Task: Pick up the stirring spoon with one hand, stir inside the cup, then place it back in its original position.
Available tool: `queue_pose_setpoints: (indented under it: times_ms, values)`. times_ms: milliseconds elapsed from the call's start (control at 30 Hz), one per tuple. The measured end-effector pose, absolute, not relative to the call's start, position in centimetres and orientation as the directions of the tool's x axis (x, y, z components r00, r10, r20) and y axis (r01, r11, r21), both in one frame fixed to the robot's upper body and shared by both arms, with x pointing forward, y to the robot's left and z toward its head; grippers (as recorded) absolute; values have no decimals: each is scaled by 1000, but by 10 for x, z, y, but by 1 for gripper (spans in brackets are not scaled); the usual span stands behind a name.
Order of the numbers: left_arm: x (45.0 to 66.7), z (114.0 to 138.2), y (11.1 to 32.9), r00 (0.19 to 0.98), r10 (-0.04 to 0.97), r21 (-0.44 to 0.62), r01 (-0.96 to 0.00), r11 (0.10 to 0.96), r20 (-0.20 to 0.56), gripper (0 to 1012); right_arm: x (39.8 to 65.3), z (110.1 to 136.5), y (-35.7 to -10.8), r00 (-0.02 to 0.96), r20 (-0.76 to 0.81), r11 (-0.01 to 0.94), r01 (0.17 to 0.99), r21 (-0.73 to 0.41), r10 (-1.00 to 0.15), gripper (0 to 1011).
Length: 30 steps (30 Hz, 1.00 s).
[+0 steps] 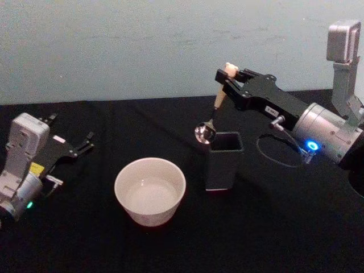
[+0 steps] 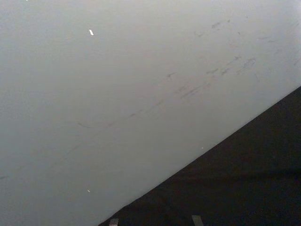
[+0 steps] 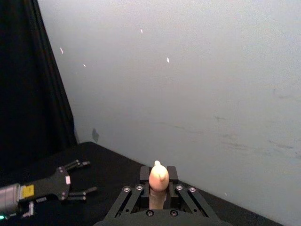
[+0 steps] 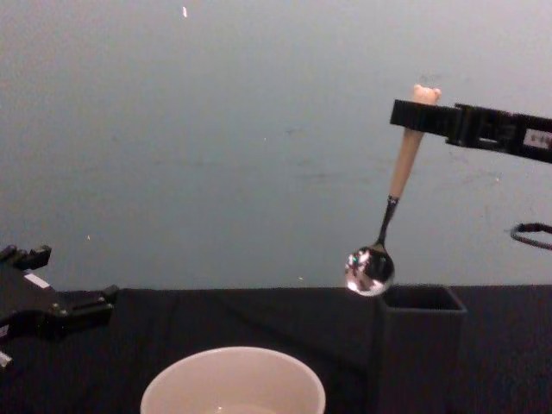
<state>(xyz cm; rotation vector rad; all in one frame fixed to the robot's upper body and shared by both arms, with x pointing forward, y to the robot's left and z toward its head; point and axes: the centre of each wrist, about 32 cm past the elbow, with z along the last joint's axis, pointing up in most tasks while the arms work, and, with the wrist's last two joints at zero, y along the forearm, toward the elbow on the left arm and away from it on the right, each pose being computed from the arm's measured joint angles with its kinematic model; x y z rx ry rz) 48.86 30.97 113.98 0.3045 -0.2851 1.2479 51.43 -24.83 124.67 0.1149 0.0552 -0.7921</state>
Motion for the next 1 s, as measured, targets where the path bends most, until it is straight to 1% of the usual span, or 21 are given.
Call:
queue_pose_setpoints:
  times_ms: [333, 567, 1000]
  values:
    - [489, 1140, 310, 292, 880, 70, -955, 287, 374, 1001, 514, 1250, -236, 719, -96, 710, 695, 110, -689, 214]
    - [489, 1140, 310, 292, 880, 70, -955, 287, 374, 1001, 514, 1248, -227, 741, -98, 736, 672, 87, -665, 214]
    - [489, 1140, 310, 292, 880, 70, -955, 287, 374, 1001, 516, 1231, -209, 777, -84, 779, 627, 19, -624, 214]
